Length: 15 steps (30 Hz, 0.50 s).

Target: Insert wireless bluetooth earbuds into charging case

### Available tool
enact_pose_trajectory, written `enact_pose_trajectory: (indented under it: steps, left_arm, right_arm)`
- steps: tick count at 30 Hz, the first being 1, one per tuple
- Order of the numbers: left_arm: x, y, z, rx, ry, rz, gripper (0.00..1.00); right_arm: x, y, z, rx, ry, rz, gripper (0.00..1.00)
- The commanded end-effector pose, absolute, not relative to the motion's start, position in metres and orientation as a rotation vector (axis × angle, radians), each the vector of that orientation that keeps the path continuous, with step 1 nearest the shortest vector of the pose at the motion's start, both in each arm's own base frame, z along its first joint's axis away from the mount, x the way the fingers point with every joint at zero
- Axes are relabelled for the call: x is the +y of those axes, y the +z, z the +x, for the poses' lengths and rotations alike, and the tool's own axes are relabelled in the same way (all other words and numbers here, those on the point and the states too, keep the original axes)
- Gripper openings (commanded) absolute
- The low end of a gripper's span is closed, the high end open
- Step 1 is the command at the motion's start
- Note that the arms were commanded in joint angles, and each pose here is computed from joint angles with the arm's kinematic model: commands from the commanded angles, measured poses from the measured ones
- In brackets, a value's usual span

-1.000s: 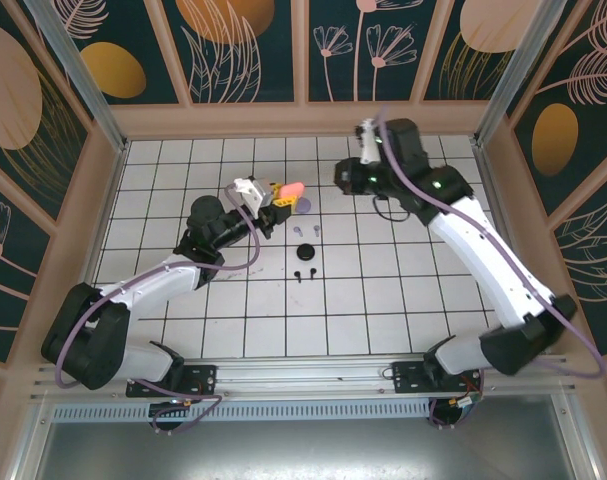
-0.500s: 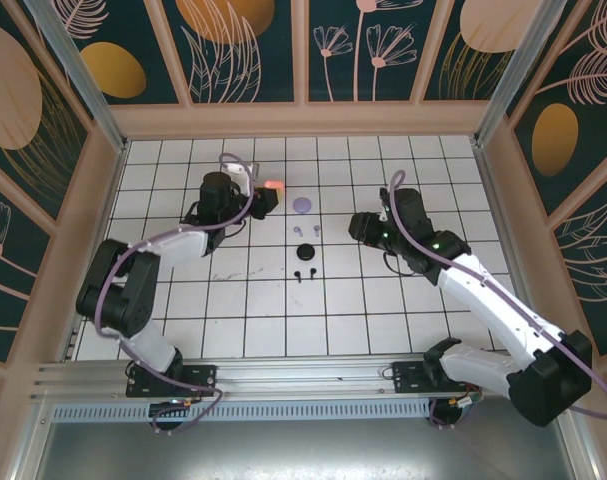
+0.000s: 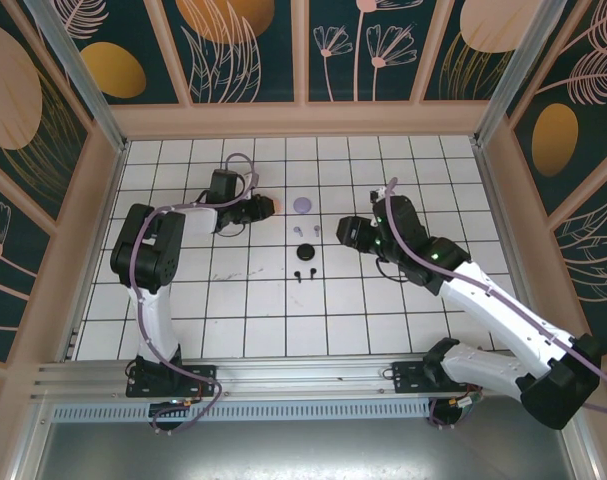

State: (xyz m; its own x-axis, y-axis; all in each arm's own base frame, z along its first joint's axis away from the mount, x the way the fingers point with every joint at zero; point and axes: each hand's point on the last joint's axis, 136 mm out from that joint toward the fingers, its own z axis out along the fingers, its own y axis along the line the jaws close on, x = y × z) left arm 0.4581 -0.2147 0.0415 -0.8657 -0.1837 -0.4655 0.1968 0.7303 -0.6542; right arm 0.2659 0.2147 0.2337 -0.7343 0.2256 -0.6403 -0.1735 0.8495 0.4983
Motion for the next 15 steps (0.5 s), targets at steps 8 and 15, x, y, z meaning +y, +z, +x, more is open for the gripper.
enact_pose_trajectory:
  steps: [8, 15]
  left_arm:
    - [-0.189, 0.013, 0.476, 2.519, -0.978, -0.054, 0.32]
    - [-0.164, 0.001, 0.482, 2.590, -0.846, -0.064, 0.51]
  right_arm:
    - [0.238, 0.256, 0.255, 2.314, 0.664, 0.073, 0.60]
    - [0.248, 0.273, 0.246, 2.321, 0.658, 0.070, 0.67]
